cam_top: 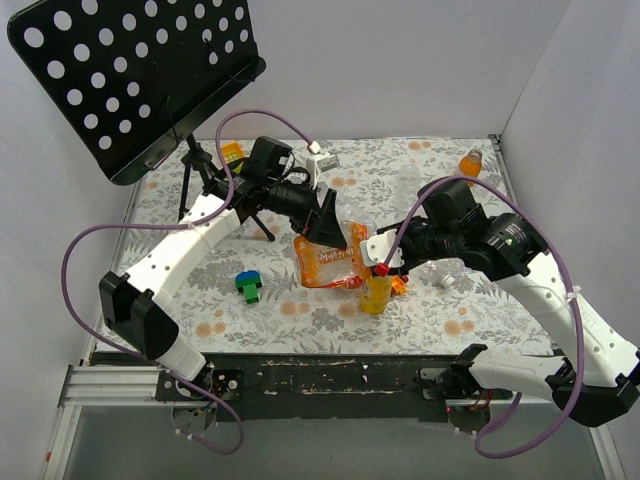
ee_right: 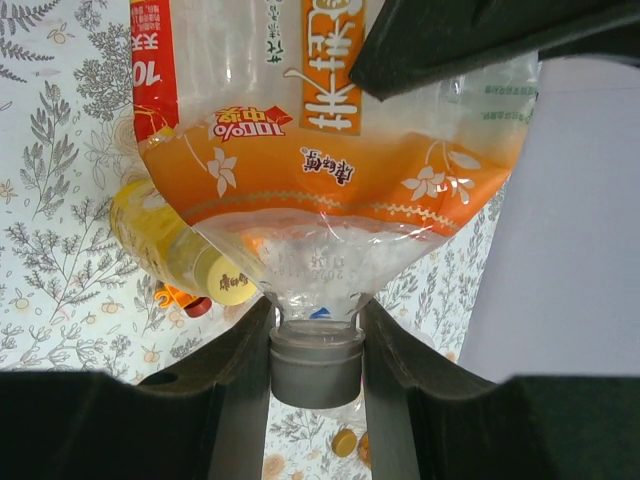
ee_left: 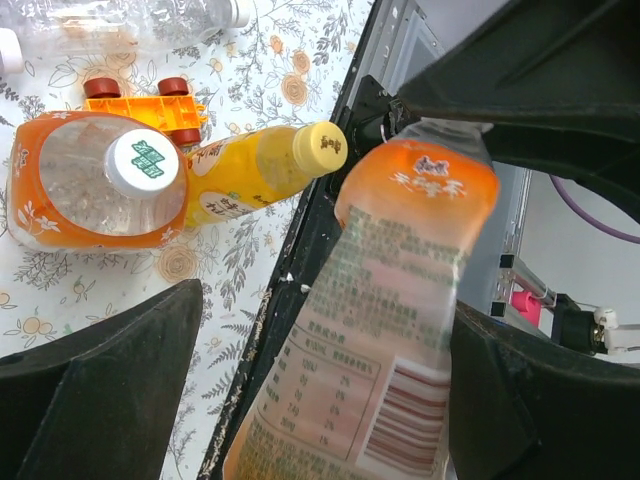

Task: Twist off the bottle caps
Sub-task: Pick up the plastic bottle at the center of the board.

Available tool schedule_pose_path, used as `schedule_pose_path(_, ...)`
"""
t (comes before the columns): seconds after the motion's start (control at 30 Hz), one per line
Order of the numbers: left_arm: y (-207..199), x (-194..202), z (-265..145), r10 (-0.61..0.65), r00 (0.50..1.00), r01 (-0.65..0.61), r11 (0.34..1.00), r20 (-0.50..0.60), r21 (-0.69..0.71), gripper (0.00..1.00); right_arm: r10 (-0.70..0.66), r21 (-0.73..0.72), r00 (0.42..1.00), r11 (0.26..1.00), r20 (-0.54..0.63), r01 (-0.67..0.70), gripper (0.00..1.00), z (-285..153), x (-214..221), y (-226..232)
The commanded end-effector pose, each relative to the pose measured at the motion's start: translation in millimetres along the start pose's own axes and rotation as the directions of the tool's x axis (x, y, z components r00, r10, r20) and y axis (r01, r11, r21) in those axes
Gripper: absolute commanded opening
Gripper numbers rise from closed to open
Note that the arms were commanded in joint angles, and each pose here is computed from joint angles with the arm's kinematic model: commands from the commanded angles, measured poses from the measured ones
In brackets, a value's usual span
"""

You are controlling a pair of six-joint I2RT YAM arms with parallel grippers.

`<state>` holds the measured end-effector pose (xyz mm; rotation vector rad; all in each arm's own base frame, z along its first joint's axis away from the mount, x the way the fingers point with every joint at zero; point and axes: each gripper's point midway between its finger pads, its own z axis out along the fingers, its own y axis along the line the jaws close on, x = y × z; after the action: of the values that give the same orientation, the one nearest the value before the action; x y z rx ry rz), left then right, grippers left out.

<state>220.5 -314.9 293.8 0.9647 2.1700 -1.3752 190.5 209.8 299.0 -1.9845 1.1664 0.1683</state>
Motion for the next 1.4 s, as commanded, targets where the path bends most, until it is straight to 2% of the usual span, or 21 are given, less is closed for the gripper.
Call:
schedule_pose_path(0.0, -5, -2, -2, 0.028, 0.999, -0.028, 0.999, -0.02, 0.022, 0.87, -0.164, 0.03, 0.986, 0.986, 0.037, 0.163, 0.03, -9, -13, -15)
schedule_pose_path(0.17, -16, 4, -1, 0.057, 0.998, -0.053, 0.992, -0.037, 0.113, 0.87, -0.175, 0.002, 0.984, 0.985, 0.043, 0.175, 0.03, -4, -12, -11)
schedule_pose_path(0.43, -22, -2, 9, 0.109, 0.993, -0.099, 0.979, -0.051, 0.18, 0.85, -0.174, -0.027, 0.982, 0.984, 0.068, 0.176, 0.03, 5, -14, -9)
schedule_pose_path(0.67, -15, 12, 20, 0.109, 0.987, -0.089, 0.983, -0.116, 0.161, 0.73, -0.176, -0.021, 0.982, 0.984, 0.062, 0.178, 0.03, 4, -14, -10)
schedule_pose_path(0.77, -12, 15, 20, 0.107, 0.986, -0.087, 0.985, -0.126, 0.148, 0.64, -0.178, -0.017, 0.982, 0.984, 0.063, 0.179, 0.03, 3, -14, -11)
schedule_pose_path(0.8, -11, 15, 19, 0.106, 0.986, -0.087, 0.985, -0.126, 0.147, 0.57, -0.178, -0.02, 0.982, 0.984, 0.06, 0.179, 0.03, 4, -13, -10)
schedule_pose_path(0.83, -11, 17, 20, 0.103, 0.986, -0.083, 0.985, -0.129, 0.15, 0.44, -0.173, -0.022, 0.983, 0.984, 0.06, 0.175, 0.03, 4, -13, -10)
schedule_pose_path(0.87, -12, 17, 19, 0.102, 0.986, -0.082, 0.985, -0.131, 0.152, 0.38, -0.174, -0.02, 0.983, 0.984, 0.062, 0.175, 0.03, 4, -13, -10)
schedule_pose_path(0.93, -15, 19, 18, 0.107, 0.985, -0.084, 0.982, -0.134, 0.167, 0.37, -0.173, -0.023, 0.983, 0.984, 0.063, 0.174, 0.03, 4, -13, -9)
schedule_pose_path(1.07, -20, 19, 15, 0.116, 0.985, -0.093, 0.98, -0.126, 0.178, 0.41, -0.172, -0.017, 0.983, 0.985, 0.069, 0.174, 0.03, 3, -15, -9)
schedule_pose_path(1.13, -22, 20, 15, 0.107, 0.986, -0.081, 0.978, -0.129, 0.193, 0.35, -0.17, -0.012, 0.983, 0.985, 0.074, 0.171, 0.04, 3, -16, -10)
schedule_pose_path(1.2, -21, 22, 16, 0.102, 0.986, -0.075, 0.979, -0.132, 0.192, 0.03, -0.162, -0.003, 0.984, 0.987, 0.075, 0.163, 0.09, 4, -17, -13)
schedule_pose_path(1.23, -18, 21, 17, 0.099, 0.986, -0.075, 0.981, -0.132, 0.18, 0.0, -0.151, 0.01, 0.986, 0.989, 0.072, 0.15, 0.16, 3, -17, -15)
schedule_pose_path(1.37, -14, 16, 13, 0.132, 0.987, -0.121, 0.986, -0.095, 0.116, 0.0, -0.093, 0.09, 0.994, 0.992, 0.066, 0.086, 0.41, 0, -19, -33)
